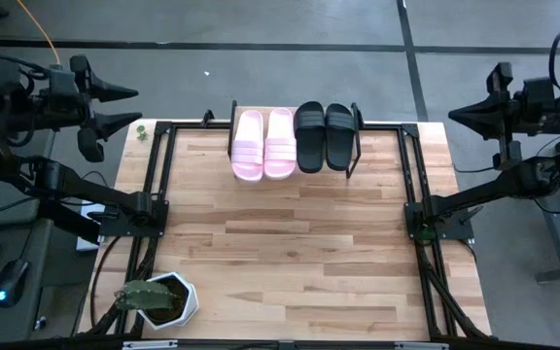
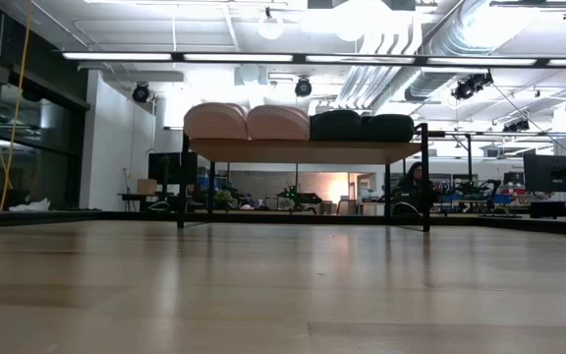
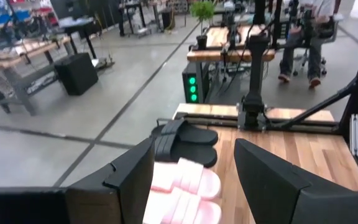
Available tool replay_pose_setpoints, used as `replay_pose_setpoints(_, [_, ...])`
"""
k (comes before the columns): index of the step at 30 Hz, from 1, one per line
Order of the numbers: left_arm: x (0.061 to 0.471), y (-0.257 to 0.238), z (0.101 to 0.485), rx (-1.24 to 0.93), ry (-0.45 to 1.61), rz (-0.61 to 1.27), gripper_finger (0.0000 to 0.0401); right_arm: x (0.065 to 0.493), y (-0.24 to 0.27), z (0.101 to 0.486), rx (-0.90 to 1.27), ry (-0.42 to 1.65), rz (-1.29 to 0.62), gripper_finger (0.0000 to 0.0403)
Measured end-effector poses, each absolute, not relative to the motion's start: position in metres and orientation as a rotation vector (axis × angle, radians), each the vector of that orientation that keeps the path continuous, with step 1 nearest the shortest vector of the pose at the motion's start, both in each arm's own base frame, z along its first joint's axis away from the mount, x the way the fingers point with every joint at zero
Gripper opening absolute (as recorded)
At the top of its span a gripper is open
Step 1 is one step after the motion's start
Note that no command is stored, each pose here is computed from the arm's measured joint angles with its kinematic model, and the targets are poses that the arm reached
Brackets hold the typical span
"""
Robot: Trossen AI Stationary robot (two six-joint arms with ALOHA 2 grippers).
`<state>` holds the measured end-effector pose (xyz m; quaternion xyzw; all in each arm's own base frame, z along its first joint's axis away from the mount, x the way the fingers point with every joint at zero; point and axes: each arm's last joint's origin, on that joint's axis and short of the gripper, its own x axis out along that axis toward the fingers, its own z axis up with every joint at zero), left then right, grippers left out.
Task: Pick and place slides into the shelf
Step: Return to Home Position
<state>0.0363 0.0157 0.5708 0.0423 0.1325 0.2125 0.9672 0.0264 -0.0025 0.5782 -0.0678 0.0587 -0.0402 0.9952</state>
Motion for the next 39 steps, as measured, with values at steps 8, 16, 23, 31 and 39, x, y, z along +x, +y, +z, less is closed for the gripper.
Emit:
replay_pose_setpoints(8, [0.035, 0.016, 0.566, 0.061, 0.316, 0.438, 0.0211, 0.029, -0.003, 0.570, -0.132, 0.167, -0.077, 0.0000])
replay_pose_setpoints(16, [0.047, 0.019, 0.552, 0.053, 0.350, 0.433, 0.0211, 0.049, -0.003, 0.538, -0.131, 0.147, -0.074, 0.0000])
replay_pose_setpoints(23, [0.053, 0.020, 0.533, 0.053, 0.306, 0.415, 0.0211, 0.044, -0.003, 0.511, -0.127, 0.043, -0.079, 0.0000])
replay_pose_setpoints(31, [0.052, 0.020, 0.497, 0.040, 0.251, 0.408, 0.0211, 0.045, -0.003, 0.473, -0.105, -0.005, -0.083, 0.0000])
replay_pose_setpoints(39, [0.046, 0.017, 0.462, -0.004, 0.176, 0.383, 0.0211, 0.043, -0.003, 0.443, -0.085, -0.061, -0.088, 0.0000])
